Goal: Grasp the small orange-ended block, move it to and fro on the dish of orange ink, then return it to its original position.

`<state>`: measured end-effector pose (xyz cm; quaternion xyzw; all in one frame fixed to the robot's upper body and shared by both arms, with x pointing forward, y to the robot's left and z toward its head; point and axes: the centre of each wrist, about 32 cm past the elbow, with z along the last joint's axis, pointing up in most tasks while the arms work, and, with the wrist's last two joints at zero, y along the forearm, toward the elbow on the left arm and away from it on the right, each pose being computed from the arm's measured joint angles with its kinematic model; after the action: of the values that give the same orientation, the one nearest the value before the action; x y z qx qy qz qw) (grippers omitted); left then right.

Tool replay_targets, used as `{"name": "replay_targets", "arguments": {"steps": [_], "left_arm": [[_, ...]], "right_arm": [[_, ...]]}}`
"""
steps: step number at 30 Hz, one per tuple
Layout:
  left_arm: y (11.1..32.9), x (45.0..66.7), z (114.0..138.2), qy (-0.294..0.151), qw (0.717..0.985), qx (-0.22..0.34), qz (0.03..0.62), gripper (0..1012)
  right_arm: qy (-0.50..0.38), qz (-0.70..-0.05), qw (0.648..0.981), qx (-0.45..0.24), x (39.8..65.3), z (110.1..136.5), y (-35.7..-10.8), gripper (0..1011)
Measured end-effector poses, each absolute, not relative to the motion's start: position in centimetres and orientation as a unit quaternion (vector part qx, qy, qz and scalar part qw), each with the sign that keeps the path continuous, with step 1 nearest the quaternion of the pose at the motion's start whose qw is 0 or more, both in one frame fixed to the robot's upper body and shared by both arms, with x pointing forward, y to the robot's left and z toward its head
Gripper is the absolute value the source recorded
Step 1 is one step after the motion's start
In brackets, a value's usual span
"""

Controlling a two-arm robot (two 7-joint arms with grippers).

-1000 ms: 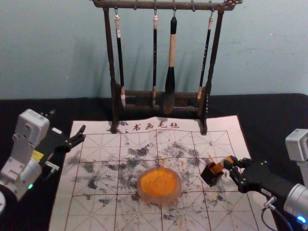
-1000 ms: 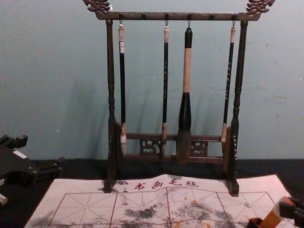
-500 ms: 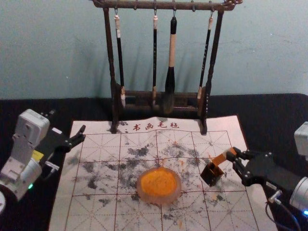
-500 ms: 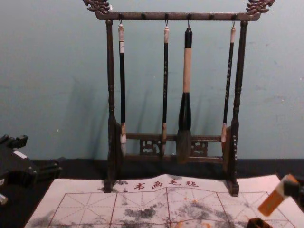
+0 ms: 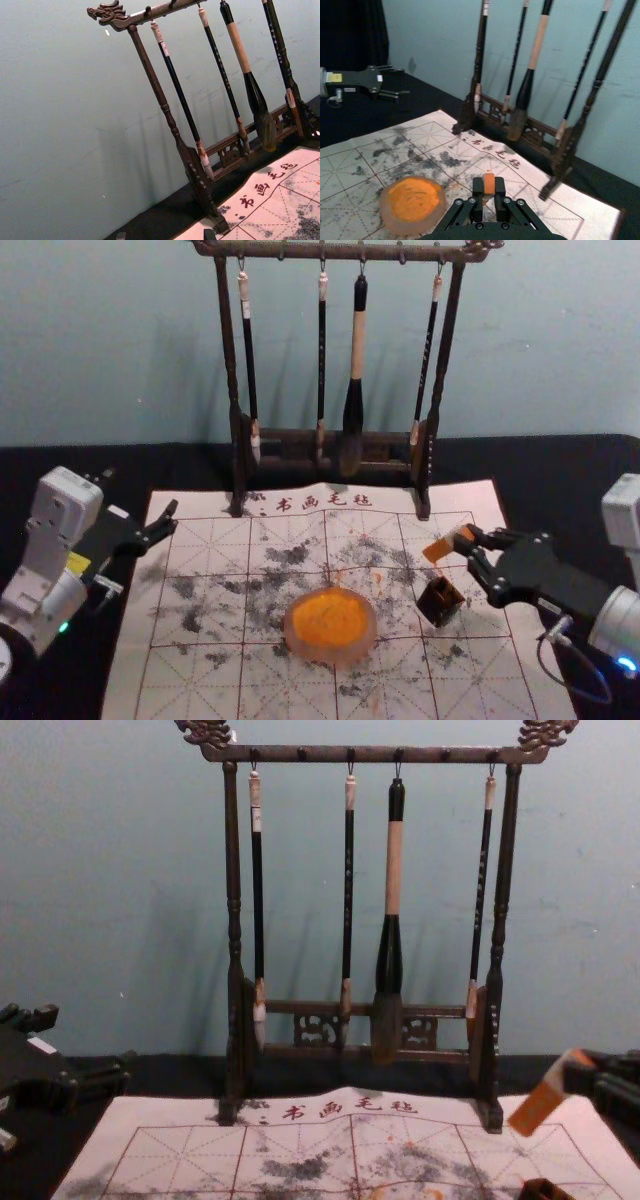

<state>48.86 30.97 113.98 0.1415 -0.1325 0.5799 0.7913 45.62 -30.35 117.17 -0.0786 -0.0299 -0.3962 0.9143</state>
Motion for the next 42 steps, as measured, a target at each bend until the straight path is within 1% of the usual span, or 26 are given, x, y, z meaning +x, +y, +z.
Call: {"name": "replay_targets", "arguments": {"steps": [8,19,34,42], "left_arm": [[31.0,48.9,114.0,-0.132,0.791,0.141,0.580,1001],[31.0,48.9,114.0,-0.132,0.791,0.141,0.580,1001],[31.0,48.9,114.0,-0.132,0.791,0.141,0.580,1001],[31.0,48.9,114.0,-0.132,0.791,0.141,0.580,1001]], "right_arm": [[-0.036,-0.367,0.926,-0.084,46.7,116.9,-28.9,111],[-0.041,-0.321,0.941,-0.098,47.6,116.5,-27.4,111],[-0.049,-0.258,0.956,-0.133,47.9,116.3,-26.5,111],[-0.049,-0.240,0.958,-0.147,47.9,116.2,-26.2,111]]}}
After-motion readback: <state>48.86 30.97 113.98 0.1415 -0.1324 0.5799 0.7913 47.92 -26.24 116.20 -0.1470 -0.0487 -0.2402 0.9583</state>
